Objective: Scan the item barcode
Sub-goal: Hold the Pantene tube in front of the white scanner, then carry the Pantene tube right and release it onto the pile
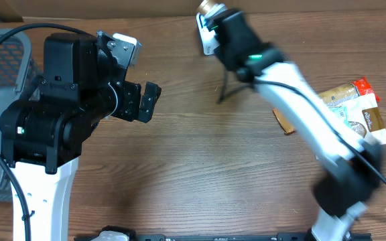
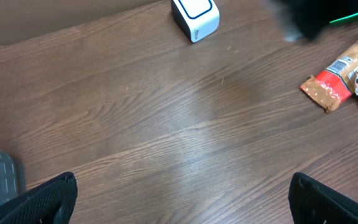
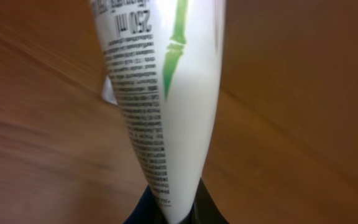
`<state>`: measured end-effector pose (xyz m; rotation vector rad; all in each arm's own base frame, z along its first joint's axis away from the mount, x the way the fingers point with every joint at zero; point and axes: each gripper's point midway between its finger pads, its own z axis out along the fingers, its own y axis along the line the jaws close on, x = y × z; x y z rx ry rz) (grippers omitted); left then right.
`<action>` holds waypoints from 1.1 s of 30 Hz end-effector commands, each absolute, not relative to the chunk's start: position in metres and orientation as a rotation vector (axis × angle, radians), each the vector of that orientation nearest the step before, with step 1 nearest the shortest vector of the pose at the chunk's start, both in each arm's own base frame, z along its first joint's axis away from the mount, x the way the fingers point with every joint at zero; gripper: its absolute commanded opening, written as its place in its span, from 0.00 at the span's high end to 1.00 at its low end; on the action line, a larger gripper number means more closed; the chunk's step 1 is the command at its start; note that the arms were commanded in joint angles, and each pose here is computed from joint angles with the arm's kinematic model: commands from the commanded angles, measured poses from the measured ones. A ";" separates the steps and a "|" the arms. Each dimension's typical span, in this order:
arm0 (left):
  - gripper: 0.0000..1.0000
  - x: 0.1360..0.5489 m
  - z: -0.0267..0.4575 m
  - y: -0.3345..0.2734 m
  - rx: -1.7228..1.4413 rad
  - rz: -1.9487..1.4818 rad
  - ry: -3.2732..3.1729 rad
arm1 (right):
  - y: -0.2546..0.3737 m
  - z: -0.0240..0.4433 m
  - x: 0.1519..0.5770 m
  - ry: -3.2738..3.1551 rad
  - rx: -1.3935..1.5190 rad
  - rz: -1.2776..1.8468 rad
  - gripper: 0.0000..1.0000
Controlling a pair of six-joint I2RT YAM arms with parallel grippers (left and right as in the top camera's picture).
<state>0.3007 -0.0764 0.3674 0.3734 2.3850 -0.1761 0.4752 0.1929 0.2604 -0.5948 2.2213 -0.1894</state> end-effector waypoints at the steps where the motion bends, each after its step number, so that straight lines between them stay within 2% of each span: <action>1: 0.00 0.302 0.366 -0.076 0.356 -0.178 2.392 | 0.169 0.328 0.439 2.262 -0.118 0.326 0.96; 4: 0.01 0.302 0.366 -0.076 0.356 -0.178 2.392 | 0.115 0.318 0.414 2.392 0.199 0.363 0.96; 8: 0.00 0.302 0.366 -0.076 0.356 -0.178 2.392 | 0.046 0.280 0.391 2.515 0.699 0.285 0.96; 12: 0.01 0.302 0.366 -0.076 0.356 -0.178 2.392 | 0.000 0.236 0.380 2.512 1.041 0.153 0.96; 16: 0.00 0.302 0.366 -0.076 0.356 -0.178 2.392 | -0.027 0.187 0.377 2.460 1.262 0.089 0.96; 21: 0.00 0.302 0.366 -0.076 0.355 -0.179 2.392 | -0.037 0.132 0.377 2.439 1.317 0.082 0.95; 23: 0.00 0.302 0.366 -0.076 0.355 -0.178 2.392 | -0.039 0.117 0.373 2.431 1.351 0.079 0.82; 26: 0.00 0.302 0.366 -0.076 0.355 -0.178 2.392 | -0.041 0.104 0.366 2.442 1.357 0.052 0.80; 27: 0.00 0.302 0.366 -0.076 0.355 -0.178 2.392 | -0.042 0.103 0.365 2.449 1.351 0.044 0.73; 28: 0.00 0.302 0.366 -0.076 0.355 -0.178 2.392 | -0.042 0.102 0.364 2.464 1.330 0.038 0.57; 29: 0.00 0.302 0.366 -0.076 0.355 -0.178 2.392 | -0.041 0.102 0.364 2.473 1.312 0.035 0.48; 30: 0.00 0.302 0.366 -0.076 0.355 -0.178 2.392 | -0.041 0.102 0.364 2.487 1.288 0.033 0.33; 32: 0.00 0.302 0.366 -0.076 0.356 -0.178 2.392 | -0.035 0.104 0.365 2.532 1.216 0.070 0.22; 33: 0.00 0.302 0.366 -0.076 0.355 -0.178 2.392 | -0.030 0.107 0.367 2.555 1.165 0.103 0.19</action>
